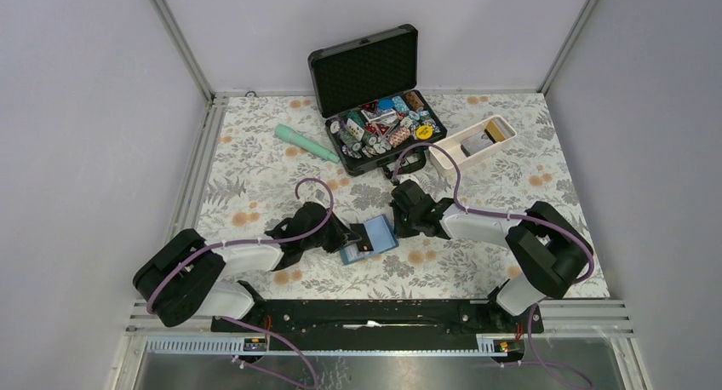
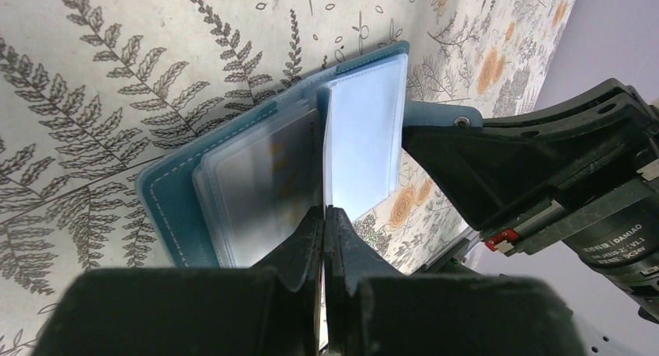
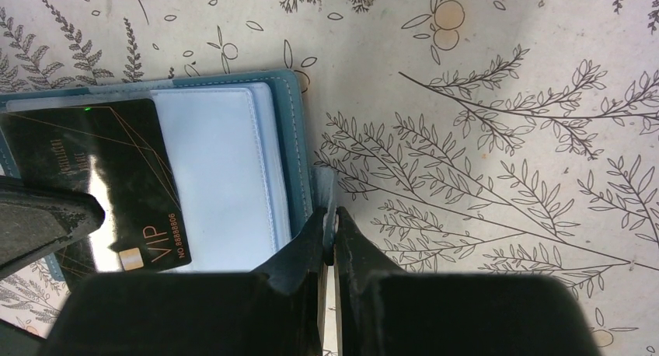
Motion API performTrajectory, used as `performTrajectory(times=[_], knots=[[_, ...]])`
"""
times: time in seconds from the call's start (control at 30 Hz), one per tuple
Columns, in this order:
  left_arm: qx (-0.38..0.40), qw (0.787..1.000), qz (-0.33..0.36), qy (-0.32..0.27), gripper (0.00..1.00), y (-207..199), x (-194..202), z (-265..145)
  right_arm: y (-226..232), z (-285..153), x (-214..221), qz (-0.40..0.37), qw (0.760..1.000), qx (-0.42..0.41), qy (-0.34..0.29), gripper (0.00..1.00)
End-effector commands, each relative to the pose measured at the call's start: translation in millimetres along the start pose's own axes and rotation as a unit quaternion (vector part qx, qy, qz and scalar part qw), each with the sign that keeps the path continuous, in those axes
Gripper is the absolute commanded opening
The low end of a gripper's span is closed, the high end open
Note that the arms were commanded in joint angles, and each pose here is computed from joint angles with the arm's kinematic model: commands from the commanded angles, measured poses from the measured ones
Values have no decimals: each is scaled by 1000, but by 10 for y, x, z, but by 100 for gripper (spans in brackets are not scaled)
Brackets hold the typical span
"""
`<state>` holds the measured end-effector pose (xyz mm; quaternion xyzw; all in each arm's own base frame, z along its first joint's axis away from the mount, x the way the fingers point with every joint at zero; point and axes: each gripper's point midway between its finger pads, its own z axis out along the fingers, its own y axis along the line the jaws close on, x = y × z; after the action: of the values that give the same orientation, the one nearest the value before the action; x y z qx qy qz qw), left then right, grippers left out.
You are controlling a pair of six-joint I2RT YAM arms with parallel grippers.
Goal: Put the credit cards into the card holder
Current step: Insert the credit card into the card holder.
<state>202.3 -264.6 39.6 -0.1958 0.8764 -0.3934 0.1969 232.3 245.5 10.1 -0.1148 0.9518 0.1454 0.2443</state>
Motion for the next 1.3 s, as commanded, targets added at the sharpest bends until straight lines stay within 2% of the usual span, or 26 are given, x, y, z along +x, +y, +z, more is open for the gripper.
performTrajectory(times=[0.0,1.27], knots=[[21,1000,12,8,0,-35,51,1,-183,54,247,-14,998,44,42,0],[18,1000,10,-16,0,125,51,36,-208,36,261,-14,998,51,43,0]])
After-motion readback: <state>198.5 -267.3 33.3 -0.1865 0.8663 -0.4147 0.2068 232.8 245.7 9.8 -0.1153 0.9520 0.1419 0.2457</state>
